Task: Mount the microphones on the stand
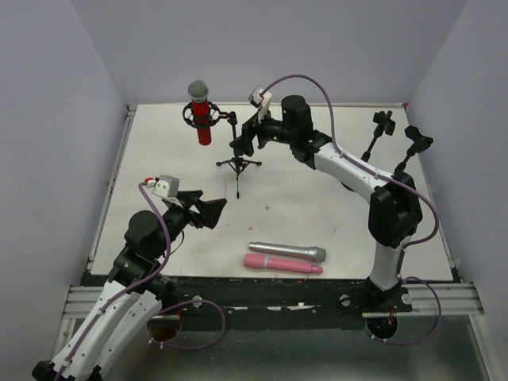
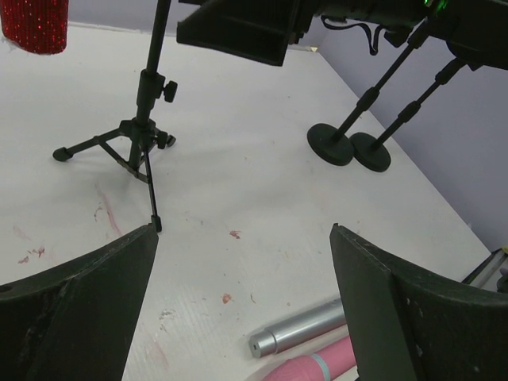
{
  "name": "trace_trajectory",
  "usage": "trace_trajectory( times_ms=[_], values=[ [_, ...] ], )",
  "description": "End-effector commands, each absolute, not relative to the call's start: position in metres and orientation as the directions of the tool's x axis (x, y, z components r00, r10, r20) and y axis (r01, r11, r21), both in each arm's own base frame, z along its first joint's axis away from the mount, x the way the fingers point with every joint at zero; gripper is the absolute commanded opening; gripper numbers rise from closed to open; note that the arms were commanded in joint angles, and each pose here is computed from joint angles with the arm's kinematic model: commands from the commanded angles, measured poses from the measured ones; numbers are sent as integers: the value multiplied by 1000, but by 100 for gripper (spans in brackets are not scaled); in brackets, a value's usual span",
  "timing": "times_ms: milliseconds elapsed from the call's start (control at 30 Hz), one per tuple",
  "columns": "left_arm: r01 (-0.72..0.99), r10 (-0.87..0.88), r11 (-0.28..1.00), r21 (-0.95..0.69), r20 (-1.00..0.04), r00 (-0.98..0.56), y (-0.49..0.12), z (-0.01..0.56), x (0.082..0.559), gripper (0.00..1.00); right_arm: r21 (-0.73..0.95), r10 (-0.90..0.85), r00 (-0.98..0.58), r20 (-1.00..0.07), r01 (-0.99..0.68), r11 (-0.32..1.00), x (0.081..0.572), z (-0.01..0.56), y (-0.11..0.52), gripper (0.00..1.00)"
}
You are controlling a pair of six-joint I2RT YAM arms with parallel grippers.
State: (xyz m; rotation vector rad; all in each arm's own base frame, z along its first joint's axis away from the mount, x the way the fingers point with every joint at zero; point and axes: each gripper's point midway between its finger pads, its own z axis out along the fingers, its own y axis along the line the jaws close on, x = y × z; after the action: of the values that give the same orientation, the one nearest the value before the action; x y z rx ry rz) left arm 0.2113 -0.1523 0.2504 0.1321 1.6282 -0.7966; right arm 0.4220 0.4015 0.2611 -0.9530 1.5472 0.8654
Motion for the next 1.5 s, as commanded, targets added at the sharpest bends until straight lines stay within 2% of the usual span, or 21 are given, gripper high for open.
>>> trace_trajectory(
  times_ms=[0,167,367,533,667,967,1133,1300,1367,1467],
  values=[
    [527,-336,760,-380,-924,-183,-155,278,221,96,36,-177,-114,-978,-918,395,401,263,375,92],
    [501,-302,798,-335,-942,-149,-159,286,247,93,40,-240,-127,-962,-941,336,366,257,339,99],
    [425,-293,852,-306,-951,-98,-166,290,293,77,128,-230,-184,-956,-962,239,306,246,297,100],
    [380,-259,884,-270,-962,-82,-178,287,329,71,138,-127,-160,-979,-977,163,265,247,266,100],
    [340,-229,911,-233,-972,-51,-183,286,357,67,109,-114,-135,-984,-971,215,275,252,258,100],
    [287,-129,949,-131,-991,-25,-201,277,413,64,84,-114,-107,-988,-979,185,267,254,256,100],
    [259,-78,963,-79,-997,-13,-206,273,430,62,87,-120,-109,-987,-981,174,265,253,256,100],
    [228,-58,972,-59,-998,-9,-207,269,440,55,92,-131,-115,-985,-981,171,266,248,256,100],
    [223,-45,974,-46,-999,-7,-208,268,444,49,97,-133,-120,-984,-981,168,266,247,256,100],
    [226,-30,974,-30,-1000,-5,-210,267,448,28,99,-134,-122,-983,-981,170,267,246,256,100]
  ],
)
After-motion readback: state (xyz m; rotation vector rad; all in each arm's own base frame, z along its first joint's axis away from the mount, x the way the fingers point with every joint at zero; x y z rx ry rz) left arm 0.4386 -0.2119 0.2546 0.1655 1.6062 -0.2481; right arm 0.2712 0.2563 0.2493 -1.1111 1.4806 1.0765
